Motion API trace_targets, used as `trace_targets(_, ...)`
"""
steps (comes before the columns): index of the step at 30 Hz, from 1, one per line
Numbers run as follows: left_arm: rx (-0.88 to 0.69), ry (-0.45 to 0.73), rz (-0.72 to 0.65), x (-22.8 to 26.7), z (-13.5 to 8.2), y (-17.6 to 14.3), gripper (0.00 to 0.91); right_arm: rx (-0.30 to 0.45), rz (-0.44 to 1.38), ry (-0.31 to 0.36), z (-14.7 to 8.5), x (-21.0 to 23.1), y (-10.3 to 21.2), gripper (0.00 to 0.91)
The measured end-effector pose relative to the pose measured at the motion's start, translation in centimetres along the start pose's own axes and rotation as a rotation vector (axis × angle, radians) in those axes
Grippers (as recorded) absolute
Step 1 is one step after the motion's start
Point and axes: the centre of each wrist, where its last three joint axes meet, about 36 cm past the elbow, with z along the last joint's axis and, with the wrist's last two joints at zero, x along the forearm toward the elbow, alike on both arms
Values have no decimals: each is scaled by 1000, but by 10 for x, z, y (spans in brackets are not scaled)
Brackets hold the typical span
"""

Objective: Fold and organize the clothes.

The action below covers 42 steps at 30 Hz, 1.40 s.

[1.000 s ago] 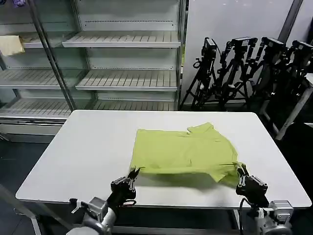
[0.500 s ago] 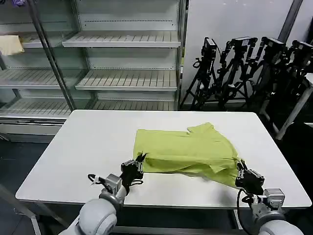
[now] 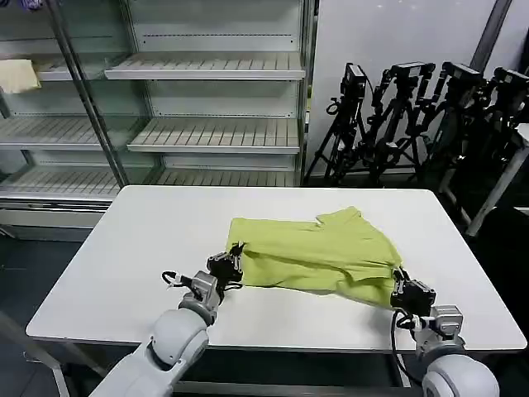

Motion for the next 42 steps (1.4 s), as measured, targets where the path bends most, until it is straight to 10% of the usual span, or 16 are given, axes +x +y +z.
trace_targets(10, -21, 21, -11, -13, 8, -6, 292, 17, -7, 32, 11, -11, 9, 0)
trace_targets(11, -23, 23, -14, -13, 9, -6, 393, 19, -6, 36, 11, -12, 9, 202)
trace_targets(12, -23, 25, -17, -13, 9, -6, 675, 20, -5, 39, 12, -12, 10, 464)
trace_targets(13, -23, 27, -19, -13, 9, -6, 776, 21, -6, 41, 12, -13, 10, 907)
trace_targets(14, -23, 29, -22, -13, 10, -6, 907, 22, -7, 42, 13, -13, 11, 907)
trace_targets(39, 46, 100, -49, 25, 20, 8, 907, -13, 52, 92, 26, 14, -1, 907)
trace_targets(41, 58, 112, -40, 28, 22, 6, 544, -22, 61, 104, 28, 15, -4, 907)
trace_targets(42, 64, 119, -36, 28, 24, 6, 71, -27, 65, 111, 28, 15, -5, 907)
